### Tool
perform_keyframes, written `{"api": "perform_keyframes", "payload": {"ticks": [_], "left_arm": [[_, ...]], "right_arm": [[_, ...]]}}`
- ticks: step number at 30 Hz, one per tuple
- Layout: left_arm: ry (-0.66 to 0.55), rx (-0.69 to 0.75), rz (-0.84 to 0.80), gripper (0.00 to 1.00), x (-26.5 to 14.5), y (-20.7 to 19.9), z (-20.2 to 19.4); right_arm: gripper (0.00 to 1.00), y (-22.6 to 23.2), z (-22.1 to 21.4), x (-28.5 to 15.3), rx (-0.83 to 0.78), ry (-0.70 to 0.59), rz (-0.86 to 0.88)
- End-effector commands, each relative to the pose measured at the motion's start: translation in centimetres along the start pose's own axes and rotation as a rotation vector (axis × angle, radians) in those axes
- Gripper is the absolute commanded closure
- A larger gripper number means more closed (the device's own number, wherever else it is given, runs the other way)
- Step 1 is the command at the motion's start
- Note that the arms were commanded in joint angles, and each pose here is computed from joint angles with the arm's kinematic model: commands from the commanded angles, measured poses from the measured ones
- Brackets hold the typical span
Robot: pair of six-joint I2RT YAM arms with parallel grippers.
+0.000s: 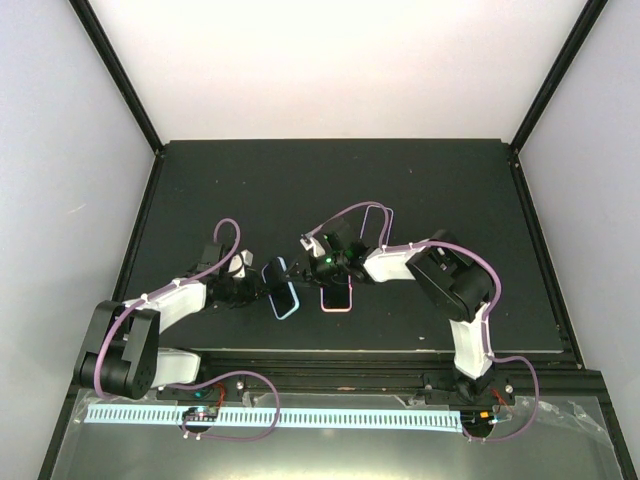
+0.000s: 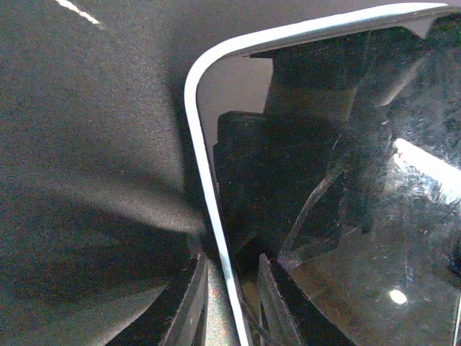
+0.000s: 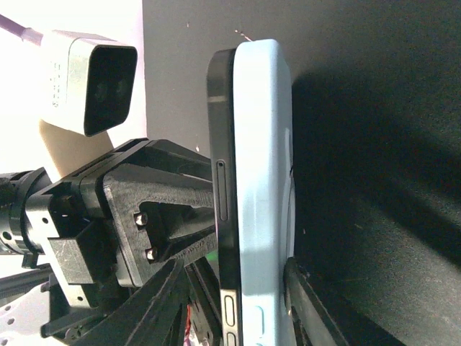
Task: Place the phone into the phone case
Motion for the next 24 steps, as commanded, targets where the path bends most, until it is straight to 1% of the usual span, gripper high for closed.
{"api": "perform_keyframes", "payload": {"ticks": [1,9,14,16,22,23,24], "left_arm": [[0.024,0.006,-0.019,0.78,0.2,-0.2,-0.5],[0.022,0.004,-0.02,0.75,0.2,-0.3,-0.4],[0.016,0.006,-0.02,0.73,0.1,-0.3,-0.3],[0.021,0.003,-0.017,0.73,0.2,-0.2,-0.4],[0.032,-0.006,-0.016,0.72,0.5,-0.1,-0.5],[0.032,-0.007,-0.016,0.72,0.5,-0.1,-0.5],[0.033,-0.008,-0.015,0.72,0.6,0.0,-0.5]], "right_arm": [[0.65,0.4,-0.9,0.9,-0.033,0.056,0.011],[0.78,-0.1,-0.9,1.1,-0.029,0.069,-0.004],[0.95,-0.8,-1.1,1.2,-0.023,0.062,-0.039],[0.99,-1.1,-1.0,1.2,-0.027,0.054,-0.063],[0.99,-0.8,-0.9,0.9,-0.067,0.033,-0.104],[0.95,-0.7,-0.9,0.9,-0.07,0.034,-0.101],[0.88,-0.5,-0.9,0.9,-0.074,0.035,-0.097]]}}
Point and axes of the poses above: each gripper's point midway between its finger pads, its own x axis out along the fingers, its own y axis along the line the jaws close on, z = x × y, the point moved 2 cm from there along -x, back along the fingers, and after that the axes turned 10 degrees about x, right-handed, at the moved point
